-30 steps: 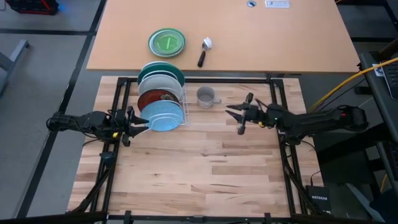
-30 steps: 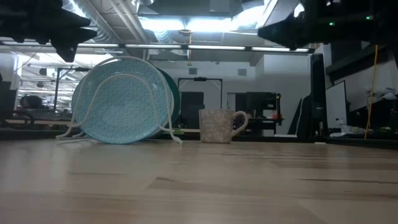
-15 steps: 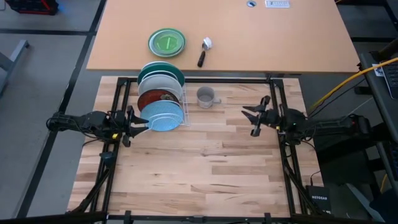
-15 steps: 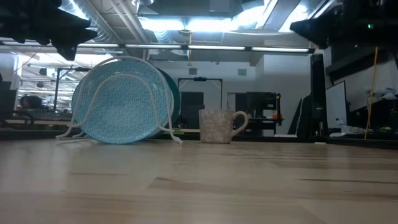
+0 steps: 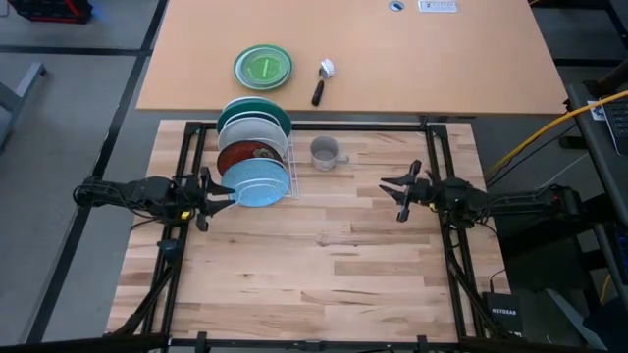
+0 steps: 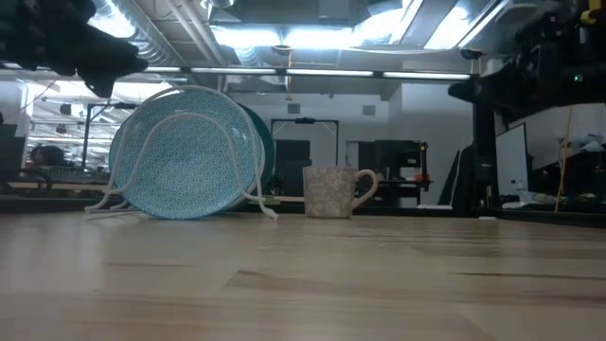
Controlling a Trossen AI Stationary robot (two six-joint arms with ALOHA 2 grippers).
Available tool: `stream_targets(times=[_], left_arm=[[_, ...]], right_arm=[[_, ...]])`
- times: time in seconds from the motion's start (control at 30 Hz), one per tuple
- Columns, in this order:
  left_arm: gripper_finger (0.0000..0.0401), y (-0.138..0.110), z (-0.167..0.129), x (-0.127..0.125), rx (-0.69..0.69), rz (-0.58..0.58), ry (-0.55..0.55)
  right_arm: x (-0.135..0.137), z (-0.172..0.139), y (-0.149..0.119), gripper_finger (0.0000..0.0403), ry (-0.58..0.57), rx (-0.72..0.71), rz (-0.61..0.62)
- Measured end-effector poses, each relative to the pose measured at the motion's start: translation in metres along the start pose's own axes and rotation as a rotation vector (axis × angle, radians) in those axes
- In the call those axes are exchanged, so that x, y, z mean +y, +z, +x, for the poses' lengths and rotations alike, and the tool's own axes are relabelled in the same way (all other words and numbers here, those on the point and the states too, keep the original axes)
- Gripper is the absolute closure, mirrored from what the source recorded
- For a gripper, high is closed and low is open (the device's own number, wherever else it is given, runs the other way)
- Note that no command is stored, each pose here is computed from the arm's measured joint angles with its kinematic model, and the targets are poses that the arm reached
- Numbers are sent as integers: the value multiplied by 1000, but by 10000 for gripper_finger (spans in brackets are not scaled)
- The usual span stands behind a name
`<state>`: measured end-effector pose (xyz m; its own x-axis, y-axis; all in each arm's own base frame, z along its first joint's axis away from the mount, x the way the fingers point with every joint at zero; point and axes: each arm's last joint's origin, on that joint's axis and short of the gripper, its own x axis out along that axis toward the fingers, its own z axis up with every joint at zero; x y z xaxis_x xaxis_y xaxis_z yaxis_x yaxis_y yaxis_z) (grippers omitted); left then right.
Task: Sort dishes
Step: Return to Home Position
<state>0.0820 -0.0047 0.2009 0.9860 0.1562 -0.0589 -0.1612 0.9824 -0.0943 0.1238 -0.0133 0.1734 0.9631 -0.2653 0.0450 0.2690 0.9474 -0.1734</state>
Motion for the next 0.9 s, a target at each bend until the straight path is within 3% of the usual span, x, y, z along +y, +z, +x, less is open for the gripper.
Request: stream_targets(times=[0.4,0.73,0.9], left_arm=[[264,-15,-1,2,149,5,31],[264,-31,-5,6,318,58,55],[264,-34,-6,6,344,39,64]], right_arm=[[3,-1,-17,311,23,166,-32],[5,-8,-38,311,65,385,-91],[5,-8,-39,311,70,397,-94]])
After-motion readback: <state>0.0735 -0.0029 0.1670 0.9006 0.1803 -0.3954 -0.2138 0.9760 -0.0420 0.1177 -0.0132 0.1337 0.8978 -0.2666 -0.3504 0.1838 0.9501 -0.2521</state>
